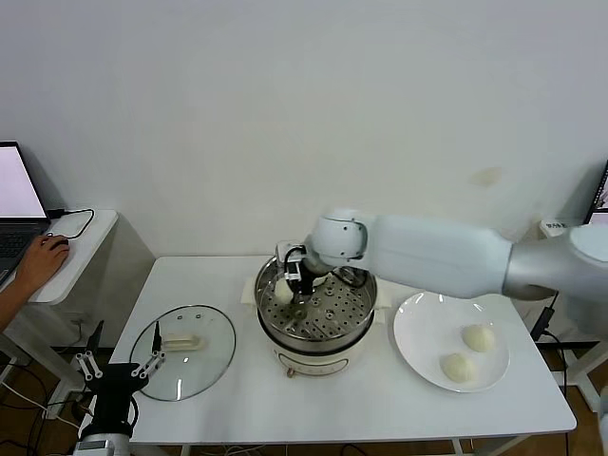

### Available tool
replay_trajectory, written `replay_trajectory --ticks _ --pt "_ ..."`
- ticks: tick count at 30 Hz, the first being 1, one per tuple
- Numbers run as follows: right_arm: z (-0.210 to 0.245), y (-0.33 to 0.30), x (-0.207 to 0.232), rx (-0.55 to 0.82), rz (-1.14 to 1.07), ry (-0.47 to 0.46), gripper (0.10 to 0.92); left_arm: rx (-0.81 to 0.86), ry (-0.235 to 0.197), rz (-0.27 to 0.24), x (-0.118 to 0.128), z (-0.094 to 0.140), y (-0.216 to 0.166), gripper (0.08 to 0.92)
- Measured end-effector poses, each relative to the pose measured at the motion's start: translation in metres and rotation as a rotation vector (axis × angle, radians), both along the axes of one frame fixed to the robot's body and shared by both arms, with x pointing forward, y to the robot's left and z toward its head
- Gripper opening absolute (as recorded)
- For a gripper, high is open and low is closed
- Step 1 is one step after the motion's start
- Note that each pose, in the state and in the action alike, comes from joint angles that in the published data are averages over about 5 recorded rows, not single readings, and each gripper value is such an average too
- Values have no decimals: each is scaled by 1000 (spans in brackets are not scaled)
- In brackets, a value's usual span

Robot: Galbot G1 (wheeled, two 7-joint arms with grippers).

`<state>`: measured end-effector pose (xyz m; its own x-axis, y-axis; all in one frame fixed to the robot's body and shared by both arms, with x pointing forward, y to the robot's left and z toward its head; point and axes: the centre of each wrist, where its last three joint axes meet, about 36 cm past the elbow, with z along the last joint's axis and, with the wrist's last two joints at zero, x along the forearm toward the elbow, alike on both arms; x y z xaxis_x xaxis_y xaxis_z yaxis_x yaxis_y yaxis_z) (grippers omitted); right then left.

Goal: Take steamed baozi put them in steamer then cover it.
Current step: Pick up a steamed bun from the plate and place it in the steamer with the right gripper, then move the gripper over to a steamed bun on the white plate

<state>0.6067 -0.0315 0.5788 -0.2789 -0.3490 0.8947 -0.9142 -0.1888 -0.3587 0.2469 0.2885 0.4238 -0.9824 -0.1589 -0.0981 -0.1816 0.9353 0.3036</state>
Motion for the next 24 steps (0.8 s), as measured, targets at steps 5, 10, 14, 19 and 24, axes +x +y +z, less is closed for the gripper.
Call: replay_trajectory --ticks 5,10,14,19,24 --pt "-6 5 3 -11 -4 -2 654 -4 0 -3 0 -1 -1 823" --pt "0 2 5 -8 2 -1 784 -3 -2 -6 1 0 -2 823" --pt "20 -10 8 -6 15 -6 820 -1 -3 -11 2 0 -2 823" --pt "55 -45 11 -23 38 -13 823 -2 -6 -23 3 1 -3 823" --pt "86 -97 6 -49 61 -10 823 -5 -8 -37 4 1 -6 823"
